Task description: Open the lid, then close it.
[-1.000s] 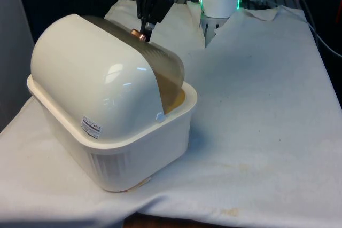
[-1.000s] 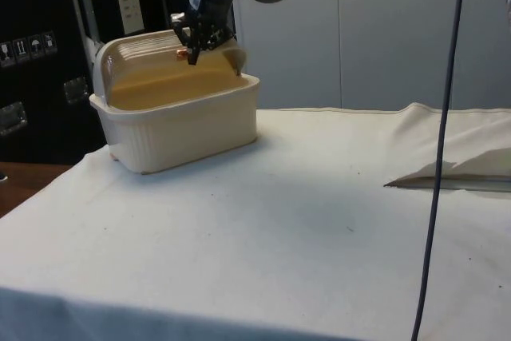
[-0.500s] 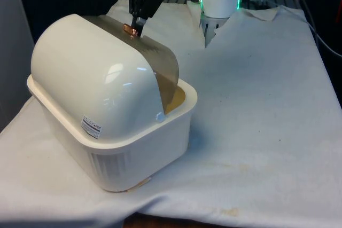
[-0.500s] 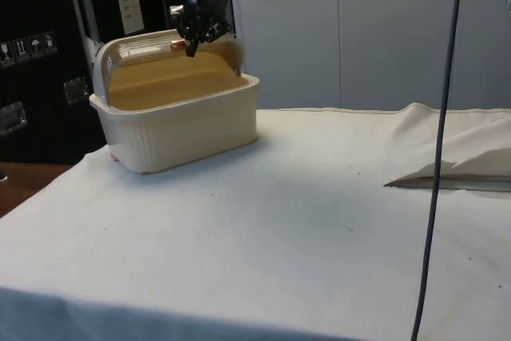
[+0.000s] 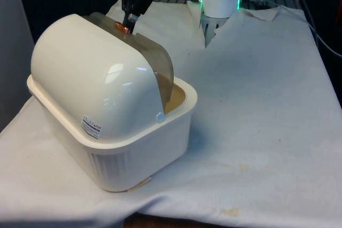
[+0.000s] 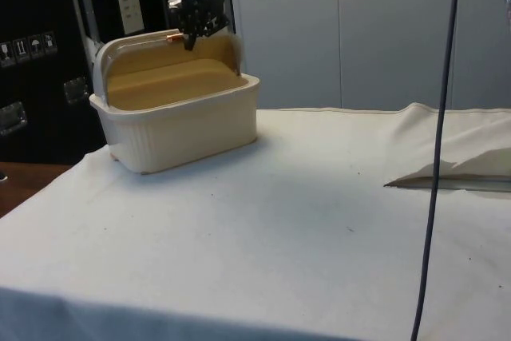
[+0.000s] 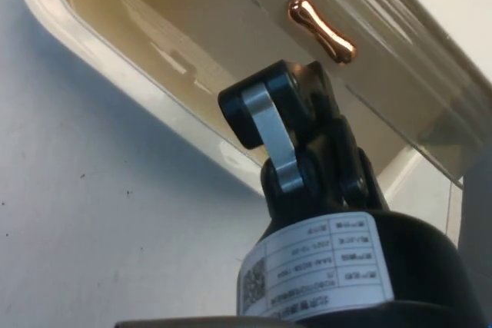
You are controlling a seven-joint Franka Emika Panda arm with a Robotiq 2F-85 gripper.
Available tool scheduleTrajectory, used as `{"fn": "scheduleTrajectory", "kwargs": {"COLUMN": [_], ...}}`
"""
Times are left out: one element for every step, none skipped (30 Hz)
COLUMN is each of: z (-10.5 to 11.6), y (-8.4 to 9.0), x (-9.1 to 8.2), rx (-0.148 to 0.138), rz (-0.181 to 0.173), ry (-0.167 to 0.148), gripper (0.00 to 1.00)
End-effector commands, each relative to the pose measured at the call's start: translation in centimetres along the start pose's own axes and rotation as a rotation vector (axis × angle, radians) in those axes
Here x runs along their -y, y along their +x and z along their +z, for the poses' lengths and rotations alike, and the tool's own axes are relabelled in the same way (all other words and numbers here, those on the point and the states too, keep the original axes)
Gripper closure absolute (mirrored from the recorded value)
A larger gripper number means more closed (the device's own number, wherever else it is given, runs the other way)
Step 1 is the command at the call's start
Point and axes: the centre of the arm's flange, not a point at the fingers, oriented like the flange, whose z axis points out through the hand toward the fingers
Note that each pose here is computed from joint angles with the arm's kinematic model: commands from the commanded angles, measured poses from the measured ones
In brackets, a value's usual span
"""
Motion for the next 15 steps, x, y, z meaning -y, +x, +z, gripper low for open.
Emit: {"fn": "scheduleTrajectory", "kwargs": {"z": [0.2,0.0,0.2,0.2,0.2,0.2,0.3,0.3,0.3,-0.1,0.3,0.3,0.3,0.3,0.2], "y": [0.8,0.1,0.9,1.0,1.1,1.2,1.3,1.4,1.5,0.9,1.6,1.7,1.8,1.9,2.0], "x": [-0.3,0.0,-0.3,-0.2,-0.2,-0.3,-0.3,-0.2,-0.2,0.0,-0.1,-0.1,-0.2,-0.1,-0.1], "rx": [-0.022,-0.002,-0.024,-0.028,-0.029,-0.032,-0.033,-0.037,-0.039,-0.016,-0.042,-0.045,-0.047,-0.049,-0.051], "rz": [0.003,0.000,0.004,0.004,0.004,0.006,0.007,0.008,0.008,0.004,0.009,0.009,0.010,0.012,0.012], "ry": [-0.006,0.000,-0.006,-0.005,-0.005,-0.005,-0.005,-0.002,-0.001,0.002,0.000,0.001,0.001,0.002,0.004], "gripper": [1.00,1.00,1.00,1.00,1.00,1.00,1.00,1.00,1.00,1.00,1.00,1.00,1.00,1.00,1.00]}}
